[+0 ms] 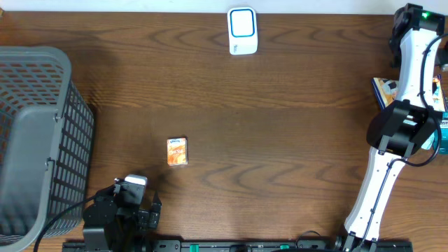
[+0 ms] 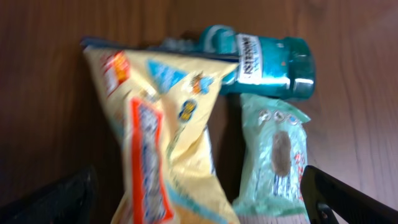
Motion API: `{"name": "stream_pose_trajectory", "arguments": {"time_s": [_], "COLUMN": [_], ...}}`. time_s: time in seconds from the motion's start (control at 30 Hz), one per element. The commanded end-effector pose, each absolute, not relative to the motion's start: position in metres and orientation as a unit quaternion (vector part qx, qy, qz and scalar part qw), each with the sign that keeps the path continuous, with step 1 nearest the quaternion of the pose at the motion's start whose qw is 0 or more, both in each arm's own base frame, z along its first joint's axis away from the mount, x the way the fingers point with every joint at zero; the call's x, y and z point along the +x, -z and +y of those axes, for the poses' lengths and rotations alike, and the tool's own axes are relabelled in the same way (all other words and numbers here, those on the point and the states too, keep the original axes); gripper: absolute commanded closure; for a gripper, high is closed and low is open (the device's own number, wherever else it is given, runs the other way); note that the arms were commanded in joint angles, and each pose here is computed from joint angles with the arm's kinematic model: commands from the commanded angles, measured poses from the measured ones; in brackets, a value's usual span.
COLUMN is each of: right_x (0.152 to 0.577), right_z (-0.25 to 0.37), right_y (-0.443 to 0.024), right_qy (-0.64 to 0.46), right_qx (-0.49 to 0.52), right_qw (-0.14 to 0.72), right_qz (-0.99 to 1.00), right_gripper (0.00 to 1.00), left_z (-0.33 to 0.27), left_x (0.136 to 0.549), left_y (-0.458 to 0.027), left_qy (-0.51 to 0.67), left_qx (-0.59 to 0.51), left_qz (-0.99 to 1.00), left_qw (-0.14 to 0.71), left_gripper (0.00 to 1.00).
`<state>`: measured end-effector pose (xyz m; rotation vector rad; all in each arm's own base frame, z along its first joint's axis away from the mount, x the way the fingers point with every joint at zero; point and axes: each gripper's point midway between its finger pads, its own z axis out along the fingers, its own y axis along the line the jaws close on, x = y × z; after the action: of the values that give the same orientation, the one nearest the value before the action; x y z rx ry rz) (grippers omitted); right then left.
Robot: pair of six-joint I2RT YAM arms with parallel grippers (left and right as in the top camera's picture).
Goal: Scan the item barcode
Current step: 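Carry the yellow pack right and drop it near the mint pack, then move the right gripper to the orange tissue pack and grasp it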
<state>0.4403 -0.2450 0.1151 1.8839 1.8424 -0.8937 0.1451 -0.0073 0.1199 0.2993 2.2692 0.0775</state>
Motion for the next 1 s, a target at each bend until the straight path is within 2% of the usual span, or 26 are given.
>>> {"name": "stream_pose_trajectory", "arguments": {"time_s": [0.0,0.17,0.3,0.4,0.47,0.6,0.77,0.9,0.97], "right_x": [0.461,0.496,0.515,0.503,0.488,0.451,0.401,0.367,0.349], "right_z": [-0.206,-0.107,0.008,0.082,0.119,0.185,0.261,0.301,0.317], "right_y": [-0.173,-0.203,-0.222,-0.222,-0.211,-0.181,-0.150,-0.134,-0.122], "right_qy": [0.225,0.007,-0.191,-0.263,-0.261,-0.237,-0.224,-0.212,-0.205], "right_qx": [0.614,0.497,0.291,0.144,0.074,-0.037,-0.121,-0.168,-0.188], "right_qw": [0.203,0.185,0.159,0.125,0.098,0.033,-0.038,-0.070,-0.089], "right_qz": [0.729,0.848,0.924,0.946,0.958,0.970,0.966,0.960,0.956], "right_gripper": [0.01,0.01,0.01,0.01,0.05,0.25,0.40,0.49,0.58], "left_z": [-0.006,-0.006,-0.006,-0.006,-0.006,-0.006,-0.006,-0.006,-0.006], "left_x": [0.145,0.145,0.145,0.145,0.145,0.145,0.145,0.145,0.145], "left_y": [-0.119,-0.119,-0.119,-0.119,-0.119,-0.119,-0.119,-0.119,-0.119], "left_qy": [-0.031,-0.031,-0.031,-0.031,-0.031,-0.031,-0.031,-0.031,-0.031], "left_qx": [0.110,0.110,0.110,0.110,0.110,0.110,0.110,0.110,0.110], "left_qz": [0.904,0.904,0.904,0.904,0.904,0.904,0.904,0.904,0.904], "left_qw": [0.411,0.411,0.411,0.411,0.411,0.411,0.411,0.411,0.411], "left_gripper": [0.02,0.02,0.02,0.02,0.02,0.02,0.02,0.02,0.02]}}
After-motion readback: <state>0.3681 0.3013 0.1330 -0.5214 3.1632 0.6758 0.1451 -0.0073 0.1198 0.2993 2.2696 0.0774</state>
